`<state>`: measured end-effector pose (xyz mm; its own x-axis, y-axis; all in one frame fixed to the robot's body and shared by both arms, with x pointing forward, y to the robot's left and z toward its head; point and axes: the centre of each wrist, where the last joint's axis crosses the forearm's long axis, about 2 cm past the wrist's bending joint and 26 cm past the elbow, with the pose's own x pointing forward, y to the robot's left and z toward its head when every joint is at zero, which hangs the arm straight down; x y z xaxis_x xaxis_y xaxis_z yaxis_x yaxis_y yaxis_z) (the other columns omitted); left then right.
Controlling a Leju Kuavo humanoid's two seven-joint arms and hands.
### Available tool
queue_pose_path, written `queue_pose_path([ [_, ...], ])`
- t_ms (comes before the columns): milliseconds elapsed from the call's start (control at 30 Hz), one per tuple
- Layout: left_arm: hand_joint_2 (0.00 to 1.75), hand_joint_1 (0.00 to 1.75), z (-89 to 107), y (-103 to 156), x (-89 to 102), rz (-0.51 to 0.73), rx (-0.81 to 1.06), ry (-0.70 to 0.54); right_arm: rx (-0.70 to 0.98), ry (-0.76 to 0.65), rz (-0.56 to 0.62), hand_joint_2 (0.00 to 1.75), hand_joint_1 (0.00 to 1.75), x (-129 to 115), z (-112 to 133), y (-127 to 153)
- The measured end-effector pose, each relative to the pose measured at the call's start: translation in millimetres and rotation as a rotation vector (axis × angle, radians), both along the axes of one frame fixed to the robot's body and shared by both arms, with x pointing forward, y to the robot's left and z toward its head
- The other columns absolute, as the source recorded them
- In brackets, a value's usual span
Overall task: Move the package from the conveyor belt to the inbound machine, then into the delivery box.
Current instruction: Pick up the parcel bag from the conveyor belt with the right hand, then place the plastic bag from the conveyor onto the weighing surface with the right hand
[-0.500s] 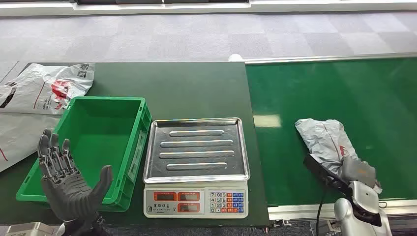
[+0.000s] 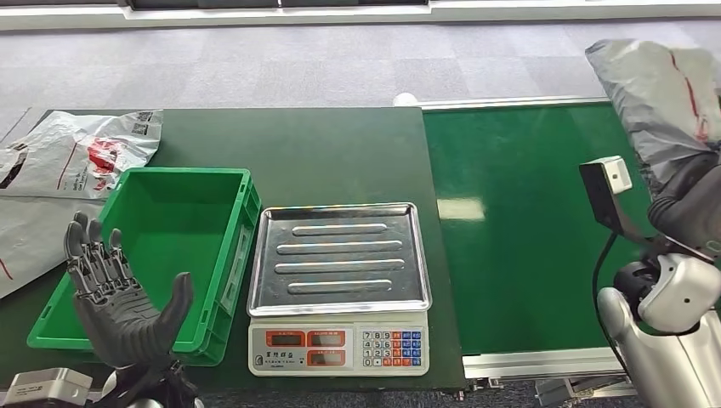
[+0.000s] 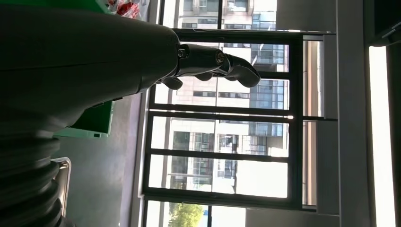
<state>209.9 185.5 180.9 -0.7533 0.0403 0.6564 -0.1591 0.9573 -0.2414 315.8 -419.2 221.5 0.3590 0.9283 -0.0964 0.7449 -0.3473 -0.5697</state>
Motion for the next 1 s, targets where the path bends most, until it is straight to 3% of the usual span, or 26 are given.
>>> queue_pose_path([
  [167, 1.75, 0.00, -0.8, -1, 2.6, 0.004, -0.001, 0.004, -0.033, -0.055, 0.079, 1.75, 1.75, 24, 22, 22],
  [367, 1.75, 0.00, -1.0, -2, 3.6, 0.001, -0.002, 0.005, -0.067, -0.043, 0.178, 1.75, 1.75, 41, 28, 49],
  [433, 1.75, 0.00, -1.0, -2, 3.9, -0.007, -0.001, 0.003, -0.082, 0.028, 0.293, 1.75, 1.75, 51, 24, 65],
  [600, 1.75, 0.00, 0.8, -7, 7.2, -0.042, -0.002, -0.008, -0.045, 0.319, 0.736, 1.75, 1.75, 76, 2, 131],
  [733, 1.75, 0.00, -0.4, -10, 7.9, -0.066, 0.003, -0.007, 0.049, 0.455, 0.991, 1.75, 1.75, 77, -15, 191],
  [833, 1.75, 0.00, -1.8, -11, 7.6, -0.081, 0.005, -0.004, 0.089, 0.520, 1.113, 1.75, 1.75, 71, -24, 223],
  [1000, 1.75, 0.00, -3.5, -13, 7.1, -0.094, 0.008, 0.001, 0.117, 0.557, 1.184, 1.75, 1.75, 64, -30, 247],
])
